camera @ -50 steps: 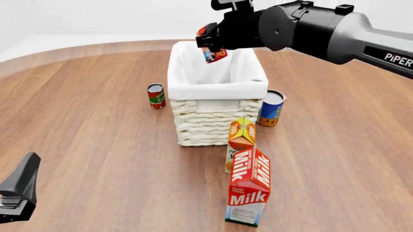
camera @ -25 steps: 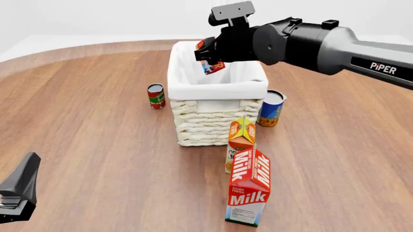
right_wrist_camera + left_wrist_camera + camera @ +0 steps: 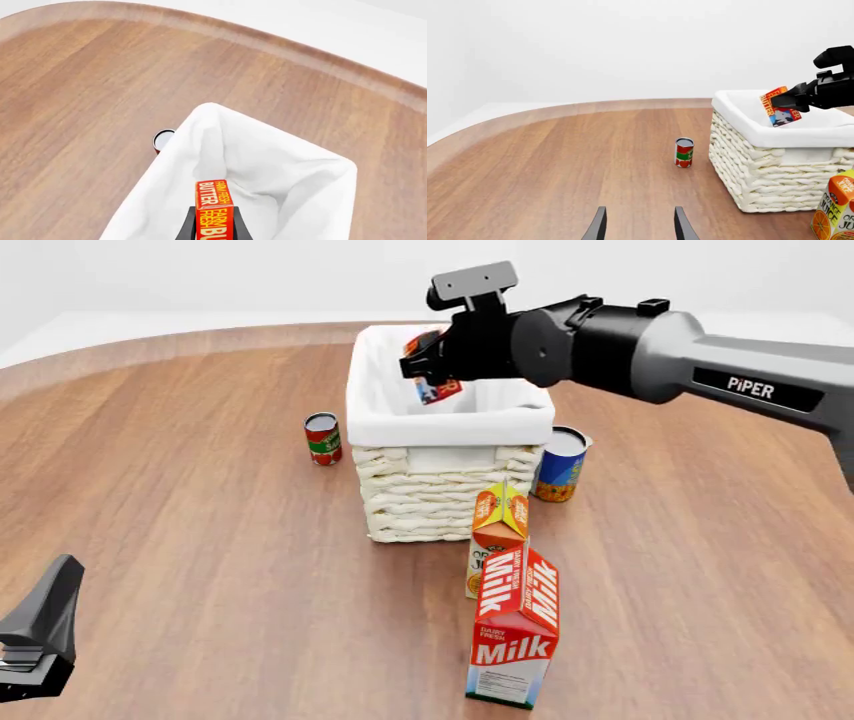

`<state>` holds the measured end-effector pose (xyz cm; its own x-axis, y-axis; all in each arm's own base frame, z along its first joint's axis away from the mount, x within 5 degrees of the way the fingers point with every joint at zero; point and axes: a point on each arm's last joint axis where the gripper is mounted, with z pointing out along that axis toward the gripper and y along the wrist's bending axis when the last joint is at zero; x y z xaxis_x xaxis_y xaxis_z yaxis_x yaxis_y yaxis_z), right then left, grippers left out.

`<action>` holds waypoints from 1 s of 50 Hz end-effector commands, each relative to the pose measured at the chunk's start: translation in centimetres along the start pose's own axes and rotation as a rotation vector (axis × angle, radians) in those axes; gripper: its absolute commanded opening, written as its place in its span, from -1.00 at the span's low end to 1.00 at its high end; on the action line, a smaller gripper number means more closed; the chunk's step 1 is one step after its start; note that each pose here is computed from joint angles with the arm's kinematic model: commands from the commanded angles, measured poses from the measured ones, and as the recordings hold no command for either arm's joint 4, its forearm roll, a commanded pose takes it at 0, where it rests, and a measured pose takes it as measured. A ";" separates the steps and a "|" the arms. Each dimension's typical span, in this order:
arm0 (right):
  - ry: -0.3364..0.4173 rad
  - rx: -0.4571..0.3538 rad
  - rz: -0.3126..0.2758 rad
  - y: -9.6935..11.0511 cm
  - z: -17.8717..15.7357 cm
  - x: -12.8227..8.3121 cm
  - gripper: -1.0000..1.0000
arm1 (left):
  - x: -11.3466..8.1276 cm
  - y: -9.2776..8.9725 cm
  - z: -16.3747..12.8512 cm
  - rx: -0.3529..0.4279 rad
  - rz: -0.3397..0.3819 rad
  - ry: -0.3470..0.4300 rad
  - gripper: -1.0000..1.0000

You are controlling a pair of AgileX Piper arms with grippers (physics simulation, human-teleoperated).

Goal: Pick up the butter and put it in the basket.

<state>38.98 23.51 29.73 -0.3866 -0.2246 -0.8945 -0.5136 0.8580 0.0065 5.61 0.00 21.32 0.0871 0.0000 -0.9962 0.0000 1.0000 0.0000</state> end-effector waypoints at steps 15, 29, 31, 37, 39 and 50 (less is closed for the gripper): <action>-0.042 0.006 0.011 -0.3 0.3 -1.2 -1.00 | 0.0 0.0 0.0 0.000 0.000 0.000 1.00; -0.041 0.011 0.012 -0.6 0.8 -1.0 -1.00 | 0.0 0.0 0.0 0.000 0.000 0.000 1.00; -0.044 0.012 0.014 -0.6 0.8 -1.2 -1.00 | 0.0 0.0 0.0 0.000 0.000 0.000 1.00; -0.047 0.017 0.015 -0.9 1.0 -1.4 -1.00 | 0.0 0.0 0.0 0.000 0.000 0.000 1.00; -0.044 0.019 0.016 -1.0 1.2 -1.3 -1.00 | 0.0 0.0 0.0 0.000 0.000 0.000 1.00; -0.033 0.023 0.013 -1.2 1.9 -0.9 -1.00 | 0.0 0.0 0.0 0.000 0.000 0.000 1.00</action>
<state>41.05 23.58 28.87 -0.3833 -0.2209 -0.8968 -0.4982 0.8670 -0.0006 5.61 0.00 21.32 0.0871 0.0000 -0.9962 0.0000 1.0000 0.0000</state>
